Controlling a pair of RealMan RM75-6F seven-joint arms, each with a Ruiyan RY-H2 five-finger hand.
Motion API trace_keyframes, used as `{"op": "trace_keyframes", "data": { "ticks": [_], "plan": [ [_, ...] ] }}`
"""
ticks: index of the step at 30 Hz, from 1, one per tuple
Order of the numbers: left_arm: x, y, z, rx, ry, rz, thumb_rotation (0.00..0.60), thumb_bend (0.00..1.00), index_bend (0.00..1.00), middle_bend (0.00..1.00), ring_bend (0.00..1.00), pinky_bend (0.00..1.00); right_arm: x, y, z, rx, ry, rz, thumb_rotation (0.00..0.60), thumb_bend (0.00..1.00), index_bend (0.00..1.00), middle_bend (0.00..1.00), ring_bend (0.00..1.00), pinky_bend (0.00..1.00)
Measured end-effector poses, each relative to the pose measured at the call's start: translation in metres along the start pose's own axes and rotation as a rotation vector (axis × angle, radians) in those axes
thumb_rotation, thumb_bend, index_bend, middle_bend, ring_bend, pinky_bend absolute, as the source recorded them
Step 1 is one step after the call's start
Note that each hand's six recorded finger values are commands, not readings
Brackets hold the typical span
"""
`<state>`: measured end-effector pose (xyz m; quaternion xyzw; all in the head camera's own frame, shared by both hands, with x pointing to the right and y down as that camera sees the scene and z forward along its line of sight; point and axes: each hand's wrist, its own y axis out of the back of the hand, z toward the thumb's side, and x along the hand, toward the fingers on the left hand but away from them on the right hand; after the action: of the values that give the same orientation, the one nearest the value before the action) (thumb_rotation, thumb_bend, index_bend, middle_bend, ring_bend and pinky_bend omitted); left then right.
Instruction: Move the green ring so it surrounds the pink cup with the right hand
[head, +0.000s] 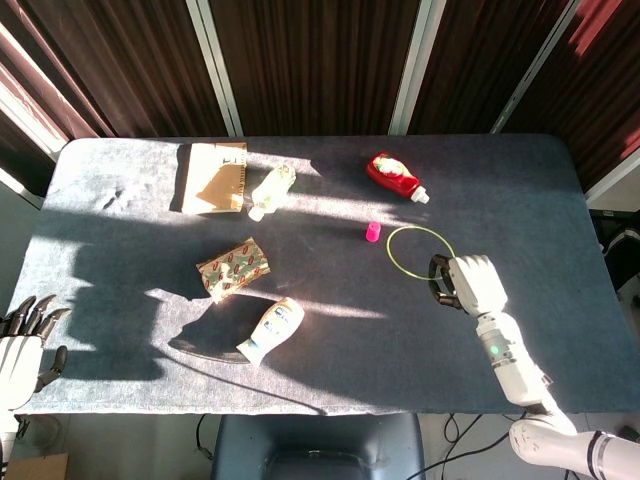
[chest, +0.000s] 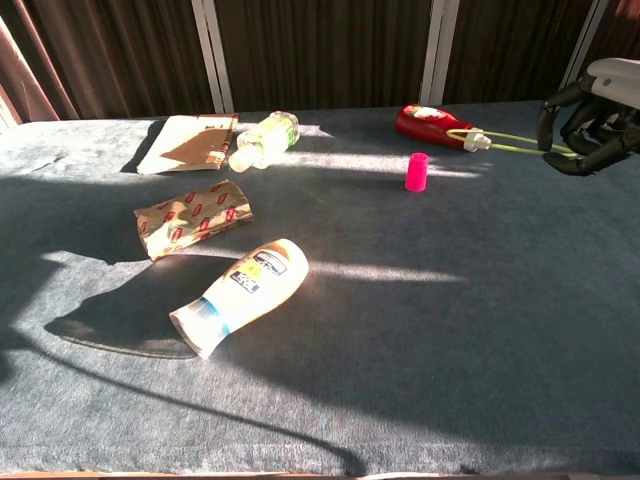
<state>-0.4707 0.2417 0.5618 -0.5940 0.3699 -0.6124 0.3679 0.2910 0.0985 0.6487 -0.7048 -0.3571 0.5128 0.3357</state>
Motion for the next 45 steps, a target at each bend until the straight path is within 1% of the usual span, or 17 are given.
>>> {"op": "trace_keyframes", "data": {
  "ticks": [6, 11, 23, 28, 33, 37, 38, 39, 40, 41, 43, 45],
  "plan": [
    [-0.001, 0.001, 0.000, -0.003, -0.001, 0.002, 0.600, 0.47, 0.24, 0.09, 0.01, 0.17, -0.036, -0.003, 0.018, 0.039, 0.007, -0.021, 0.600, 0.74, 0.84, 0.95, 1.00, 1.00],
    [-0.001, 0.001, -0.001, -0.005, -0.002, 0.002, 0.600, 0.47, 0.24, 0.09, 0.01, 0.17, -0.059, -0.010, 0.029, 0.053, 0.001, -0.025, 0.600, 0.74, 0.84, 0.95, 1.00, 1.00],
    [-0.002, 0.001, 0.001, -0.002, -0.012, 0.001, 0.600, 0.47, 0.24, 0.09, 0.01, 0.17, -0.107, -0.038, 0.043, 0.097, -0.028, -0.005, 0.600, 0.74, 0.85, 0.95, 1.00, 1.00],
    [-0.002, 0.001, 0.001, -0.004, -0.016, 0.001, 0.600, 0.47, 0.24, 0.09, 0.01, 0.17, -0.120, -0.053, 0.049, 0.094, -0.037, 0.011, 0.600, 0.74, 0.85, 0.95, 1.00, 1.00],
    [-0.003, 0.002, 0.001, -0.006, -0.017, 0.003, 0.600, 0.47, 0.24, 0.09, 0.01, 0.17, -0.125, -0.070, 0.051, 0.090, -0.038, 0.037, 0.600, 0.74, 0.85, 0.95, 1.00, 1.00],
    [-0.003, 0.001, 0.002, -0.003, -0.020, 0.001, 0.600, 0.47, 0.24, 0.09, 0.01, 0.17, -0.127, -0.076, 0.052, 0.083, -0.037, 0.041, 0.600, 0.73, 0.80, 0.95, 1.00, 1.00],
    [-0.003, 0.001, 0.002, -0.002, -0.021, 0.001, 0.600, 0.47, 0.24, 0.09, 0.01, 0.17, -0.127, -0.076, 0.052, 0.080, -0.037, 0.040, 0.600, 0.71, 0.79, 0.95, 1.00, 1.00],
    [-0.003, 0.001, 0.002, -0.001, -0.021, 0.000, 0.600, 0.47, 0.24, 0.09, 0.01, 0.17, -0.128, -0.077, 0.051, 0.076, -0.037, 0.039, 0.600, 0.65, 0.75, 0.95, 1.00, 1.00],
    [-0.003, 0.001, 0.002, -0.001, -0.021, -0.001, 0.600, 0.47, 0.24, 0.09, 0.01, 0.17, -0.128, -0.077, 0.051, 0.075, -0.035, 0.038, 0.600, 0.56, 0.70, 0.95, 1.00, 1.00],
    [-0.003, 0.001, 0.002, -0.001, -0.021, -0.001, 0.600, 0.47, 0.24, 0.09, 0.01, 0.17, -0.129, -0.077, 0.052, 0.074, -0.033, 0.036, 0.600, 0.49, 0.66, 0.95, 1.00, 1.00],
    [-0.003, 0.001, 0.002, 0.000, -0.020, -0.001, 0.600, 0.47, 0.24, 0.09, 0.01, 0.17, -0.128, -0.078, 0.053, 0.072, -0.023, 0.035, 0.600, 0.30, 0.51, 0.95, 1.00, 1.00],
    [-0.003, 0.001, 0.002, 0.000, -0.020, -0.001, 0.600, 0.47, 0.24, 0.09, 0.01, 0.17, -0.128, -0.078, 0.053, 0.067, -0.016, 0.035, 0.600, 0.19, 0.36, 0.95, 1.00, 1.00]
  ]
}}
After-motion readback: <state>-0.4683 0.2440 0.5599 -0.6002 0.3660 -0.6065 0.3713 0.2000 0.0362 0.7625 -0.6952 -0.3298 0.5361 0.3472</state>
